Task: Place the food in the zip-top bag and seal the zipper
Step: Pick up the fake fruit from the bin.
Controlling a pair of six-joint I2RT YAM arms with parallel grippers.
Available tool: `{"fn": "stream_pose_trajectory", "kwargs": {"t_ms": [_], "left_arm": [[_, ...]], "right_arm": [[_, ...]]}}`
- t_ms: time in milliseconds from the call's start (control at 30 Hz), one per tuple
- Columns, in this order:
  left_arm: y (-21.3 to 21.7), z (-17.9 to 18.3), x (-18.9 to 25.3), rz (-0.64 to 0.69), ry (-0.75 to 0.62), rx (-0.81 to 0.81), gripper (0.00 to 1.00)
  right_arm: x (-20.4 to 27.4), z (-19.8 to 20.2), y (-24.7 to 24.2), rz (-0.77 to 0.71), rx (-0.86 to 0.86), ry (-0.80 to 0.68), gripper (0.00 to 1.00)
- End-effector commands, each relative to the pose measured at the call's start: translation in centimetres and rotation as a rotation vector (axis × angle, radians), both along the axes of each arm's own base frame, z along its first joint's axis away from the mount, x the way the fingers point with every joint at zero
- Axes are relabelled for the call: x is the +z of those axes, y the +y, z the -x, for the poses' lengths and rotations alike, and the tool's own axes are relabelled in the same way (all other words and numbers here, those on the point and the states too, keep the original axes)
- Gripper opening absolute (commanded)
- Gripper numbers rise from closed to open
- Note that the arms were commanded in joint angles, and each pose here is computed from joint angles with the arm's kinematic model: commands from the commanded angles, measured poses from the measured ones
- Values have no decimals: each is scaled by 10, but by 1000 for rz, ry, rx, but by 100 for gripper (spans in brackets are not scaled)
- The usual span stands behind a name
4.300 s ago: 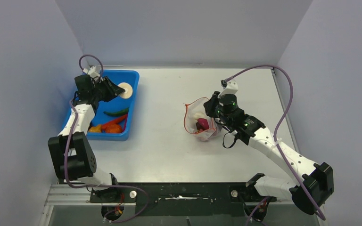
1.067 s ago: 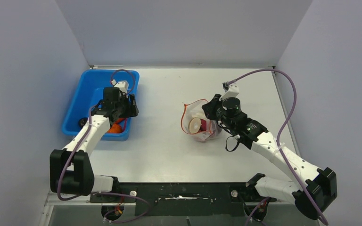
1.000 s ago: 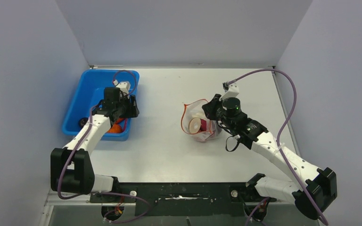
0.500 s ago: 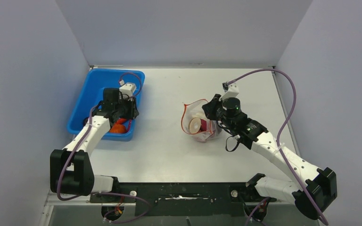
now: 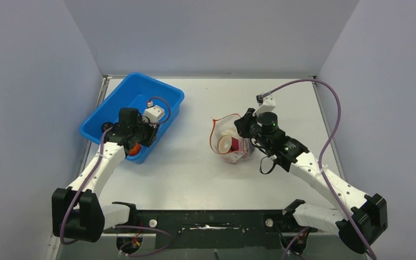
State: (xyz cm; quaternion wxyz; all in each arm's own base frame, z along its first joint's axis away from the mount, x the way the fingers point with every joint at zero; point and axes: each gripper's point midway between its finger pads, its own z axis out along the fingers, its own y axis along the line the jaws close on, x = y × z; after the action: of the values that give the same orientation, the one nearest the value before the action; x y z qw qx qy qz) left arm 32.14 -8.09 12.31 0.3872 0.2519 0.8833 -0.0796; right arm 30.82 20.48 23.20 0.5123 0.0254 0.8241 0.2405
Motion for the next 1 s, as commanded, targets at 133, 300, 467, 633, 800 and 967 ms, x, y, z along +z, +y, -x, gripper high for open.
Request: {"fn": "stream_pose_trajectory", "kwargs": {"t_ms": [133,300,467,633,800,967], "left_arm": [[-1,21,4,-253,-106,-315,0],[7,22,4,-316,-135,-336,0],[12,28,7,-346,-162,-360,0],[5,29,9,-292,-135,-349,0],[13,16,33,-254,-155,-183,24],[11,-1,67,-134,-238,-11,48]], "right_arm": [[31,-4,-12,-7,-6,-110,0],[32,-5,-16,0,-1,-112,0],[31,-5,-20,-2,-7,-112,0],[35,-5,-25,0,-15,-121,0],[34,-5,-28,-5,-21,-123,0],[30,-6,-23,-21,-5,-112,0]]}}
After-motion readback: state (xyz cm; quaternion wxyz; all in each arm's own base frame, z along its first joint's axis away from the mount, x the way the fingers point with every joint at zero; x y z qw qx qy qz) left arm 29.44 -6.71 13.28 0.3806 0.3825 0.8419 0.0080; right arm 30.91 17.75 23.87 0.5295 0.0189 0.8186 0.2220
